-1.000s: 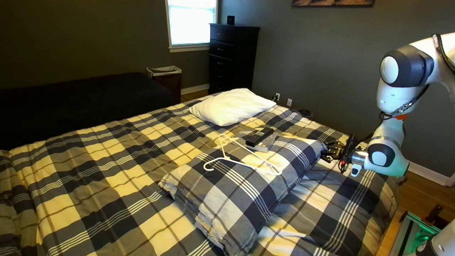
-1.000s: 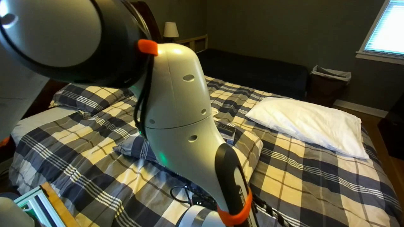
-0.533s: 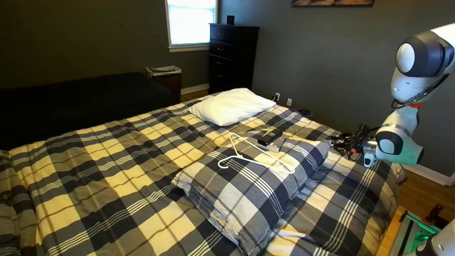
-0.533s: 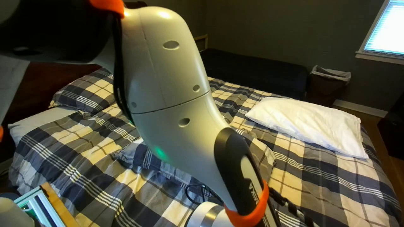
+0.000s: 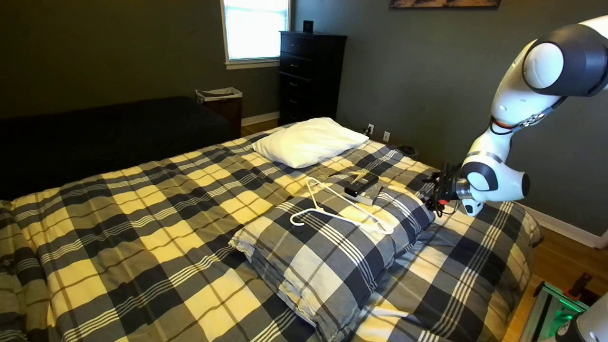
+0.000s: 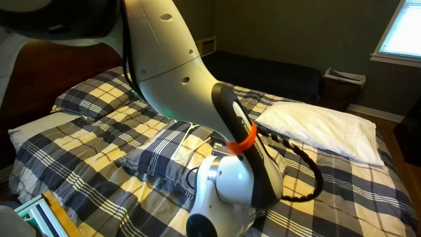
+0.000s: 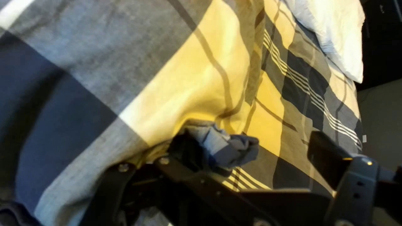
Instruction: Slide the pillow diagonally to the right of the the bed by pulling the bottom right corner of the pillow
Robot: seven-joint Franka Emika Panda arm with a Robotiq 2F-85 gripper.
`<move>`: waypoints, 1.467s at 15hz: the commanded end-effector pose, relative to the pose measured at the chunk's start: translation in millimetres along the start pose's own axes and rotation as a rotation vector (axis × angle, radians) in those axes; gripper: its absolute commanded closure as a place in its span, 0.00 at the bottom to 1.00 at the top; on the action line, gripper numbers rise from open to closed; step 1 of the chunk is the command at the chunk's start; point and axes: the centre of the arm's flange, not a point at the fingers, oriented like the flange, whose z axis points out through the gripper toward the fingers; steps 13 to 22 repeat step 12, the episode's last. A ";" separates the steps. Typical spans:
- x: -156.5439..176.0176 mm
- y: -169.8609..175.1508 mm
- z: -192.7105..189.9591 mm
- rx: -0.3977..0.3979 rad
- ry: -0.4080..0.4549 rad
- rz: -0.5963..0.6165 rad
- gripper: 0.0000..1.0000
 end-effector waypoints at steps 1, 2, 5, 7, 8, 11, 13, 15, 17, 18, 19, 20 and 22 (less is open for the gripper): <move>-47.8 8.3 -48.5 0.037 0.102 -0.174 0.00; -56.9 6.1 -60.7 0.047 0.108 -0.215 0.00; -74.7 -1.4 -101.1 0.091 0.081 -0.339 0.00; -85.0 -8.6 -125.4 0.140 0.037 -0.403 0.00; -86.5 -11.3 -133.2 0.175 0.016 -0.421 0.00; -83.9 -21.6 -111.7 0.167 0.019 -0.427 0.00; -87.6 -24.6 -118.2 0.188 0.010 -0.426 0.00; -87.6 -24.6 -118.2 0.188 0.010 -0.426 0.00; -87.6 -24.6 -118.2 0.188 0.010 -0.426 0.00; -87.6 -24.6 -118.2 0.188 0.010 -0.426 0.00; -87.6 -24.6 -118.2 0.188 0.010 -0.426 0.00; -87.6 -24.6 -118.2 0.188 0.010 -0.426 0.00; -87.6 -24.6 -118.2 0.188 0.010 -0.426 0.00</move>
